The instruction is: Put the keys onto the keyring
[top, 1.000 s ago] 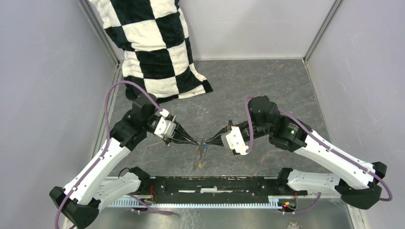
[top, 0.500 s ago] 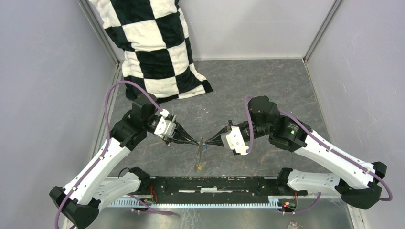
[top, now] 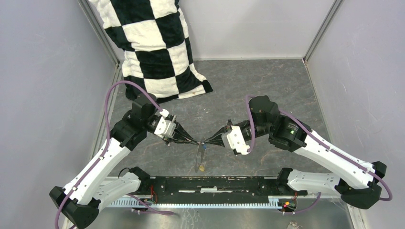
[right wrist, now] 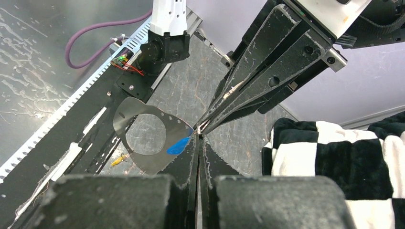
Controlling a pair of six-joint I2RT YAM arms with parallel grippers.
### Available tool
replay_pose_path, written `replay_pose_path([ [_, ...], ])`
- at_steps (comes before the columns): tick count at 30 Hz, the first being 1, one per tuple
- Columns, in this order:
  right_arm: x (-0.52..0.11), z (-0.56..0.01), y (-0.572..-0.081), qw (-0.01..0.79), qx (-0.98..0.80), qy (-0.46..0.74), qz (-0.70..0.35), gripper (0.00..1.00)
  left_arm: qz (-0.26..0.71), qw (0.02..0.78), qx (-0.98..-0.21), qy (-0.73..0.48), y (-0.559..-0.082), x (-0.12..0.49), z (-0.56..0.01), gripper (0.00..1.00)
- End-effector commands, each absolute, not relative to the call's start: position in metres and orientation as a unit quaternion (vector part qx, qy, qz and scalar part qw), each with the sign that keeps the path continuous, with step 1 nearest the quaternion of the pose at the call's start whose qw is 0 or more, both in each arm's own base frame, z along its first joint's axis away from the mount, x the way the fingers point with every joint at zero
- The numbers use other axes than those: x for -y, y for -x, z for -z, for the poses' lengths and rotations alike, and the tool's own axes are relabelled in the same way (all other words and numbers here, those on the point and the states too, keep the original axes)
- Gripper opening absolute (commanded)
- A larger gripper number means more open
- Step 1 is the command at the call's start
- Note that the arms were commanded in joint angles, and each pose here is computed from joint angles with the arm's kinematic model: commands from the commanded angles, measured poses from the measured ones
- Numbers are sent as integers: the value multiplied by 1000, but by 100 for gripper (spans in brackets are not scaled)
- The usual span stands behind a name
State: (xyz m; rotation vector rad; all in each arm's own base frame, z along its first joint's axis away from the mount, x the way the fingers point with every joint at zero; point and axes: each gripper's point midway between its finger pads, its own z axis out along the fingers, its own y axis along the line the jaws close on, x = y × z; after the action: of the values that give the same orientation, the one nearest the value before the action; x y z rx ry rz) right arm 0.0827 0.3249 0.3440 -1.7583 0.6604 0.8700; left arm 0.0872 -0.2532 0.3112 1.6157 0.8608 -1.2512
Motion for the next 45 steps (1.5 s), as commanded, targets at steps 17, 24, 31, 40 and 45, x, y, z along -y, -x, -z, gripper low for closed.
replay_pose_path([
  [17,-333,-354,-77,520,-251,723,-379,1,497,464,-331,-655,-86,253,-328,2],
  [24,-334,-357,-75,525,-247,718,-386,1,495,466,-330,-655,-86,253,-328,2],
  [31,-337,-349,-78,520,-255,719,-385,1,494,467,-330,-655,-86,253,-328,2],
  [40,-324,-352,-92,559,-287,700,-340,0,495,466,-330,-655,-84,252,-326,2],
  [45,-312,-351,-92,564,-299,697,-325,0,496,465,-331,-654,-83,251,-325,2],
])
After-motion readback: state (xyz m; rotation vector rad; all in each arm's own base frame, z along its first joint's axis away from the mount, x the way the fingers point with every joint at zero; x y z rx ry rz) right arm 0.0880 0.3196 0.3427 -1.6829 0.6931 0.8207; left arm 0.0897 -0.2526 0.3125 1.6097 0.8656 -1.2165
